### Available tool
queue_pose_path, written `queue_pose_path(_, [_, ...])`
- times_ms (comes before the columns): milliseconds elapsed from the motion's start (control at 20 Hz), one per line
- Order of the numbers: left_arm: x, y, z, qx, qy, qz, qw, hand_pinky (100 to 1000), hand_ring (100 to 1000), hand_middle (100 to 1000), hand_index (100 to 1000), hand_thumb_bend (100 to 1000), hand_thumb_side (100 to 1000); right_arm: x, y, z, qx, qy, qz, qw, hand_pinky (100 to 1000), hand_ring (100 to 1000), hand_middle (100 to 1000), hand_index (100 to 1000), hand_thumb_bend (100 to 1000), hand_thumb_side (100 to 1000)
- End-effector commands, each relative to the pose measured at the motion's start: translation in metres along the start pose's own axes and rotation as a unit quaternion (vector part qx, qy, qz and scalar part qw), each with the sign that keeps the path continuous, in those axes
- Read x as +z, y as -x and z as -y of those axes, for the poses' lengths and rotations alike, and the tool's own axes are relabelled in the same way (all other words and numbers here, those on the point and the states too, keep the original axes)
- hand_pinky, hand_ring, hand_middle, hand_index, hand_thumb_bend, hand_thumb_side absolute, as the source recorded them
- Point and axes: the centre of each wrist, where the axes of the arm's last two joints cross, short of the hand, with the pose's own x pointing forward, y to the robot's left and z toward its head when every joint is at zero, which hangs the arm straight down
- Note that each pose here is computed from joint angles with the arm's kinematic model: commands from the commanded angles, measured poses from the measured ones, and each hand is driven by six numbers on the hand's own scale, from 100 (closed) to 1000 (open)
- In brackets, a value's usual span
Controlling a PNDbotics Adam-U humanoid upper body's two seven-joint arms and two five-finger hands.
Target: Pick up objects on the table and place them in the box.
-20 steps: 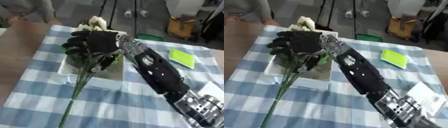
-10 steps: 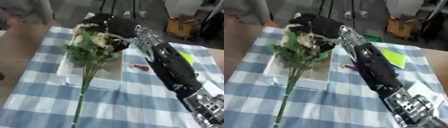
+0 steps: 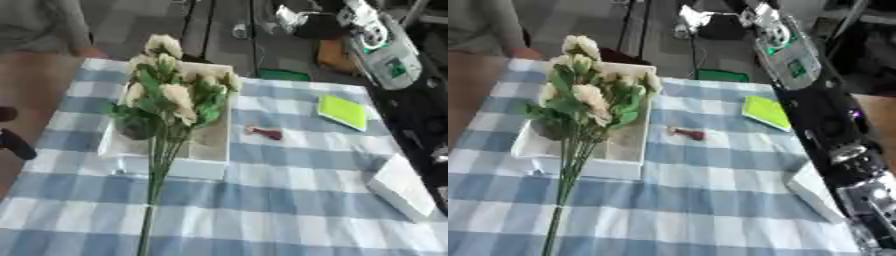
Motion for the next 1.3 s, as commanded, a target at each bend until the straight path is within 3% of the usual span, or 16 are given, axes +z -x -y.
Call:
queue_pose_path(50, [0.001,-0.008,-0.006,-0.025,0.010,0.001,1.000,527,784,851,813,426,450,0.011,-0.026,0.032,0.014,0.017,0.032,0.999,537,688,749,863,100,235])
queue_pose_path(350, [0.011,-0.010,-0.011,-0.053,0.007,-0.012,0.998,532,800,866,811,405,455,0.044,-0.037,0.043,0.007,0.035,0.015,0.999,522,684,737,860,100,270])
queue_pose_path(400, [0.012,-0.010,-0.011,-0.057,0.006,-0.015,0.998,541,814,877,811,389,473,0.049,-0.037,0.042,0.005,0.036,0.008,0.999,508,679,729,857,100,315])
queue_pose_path(750, [0.017,-0.009,-0.009,-0.071,0.014,-0.043,0.996,544,832,896,820,347,506,0.079,-0.038,0.033,-0.011,0.048,-0.024,0.998,486,671,716,852,100,384])
queue_pose_path(800, [0.018,-0.009,-0.008,-0.072,0.015,-0.046,0.996,543,835,899,821,335,513,0.083,-0.037,0.031,-0.015,0.050,-0.031,0.998,464,660,705,849,100,464])
queue_pose_path(900, [0.019,-0.008,-0.007,-0.075,0.020,-0.049,0.996,542,836,901,821,328,517,0.095,-0.033,0.025,-0.026,0.053,-0.055,0.997,452,655,699,846,100,512])
queue_pose_path(1300, [0.023,-0.006,-0.004,-0.082,0.019,-0.056,0.995,539,841,905,821,314,532,0.120,-0.032,0.014,-0.034,0.066,-0.093,0.993,436,647,684,841,100,538])
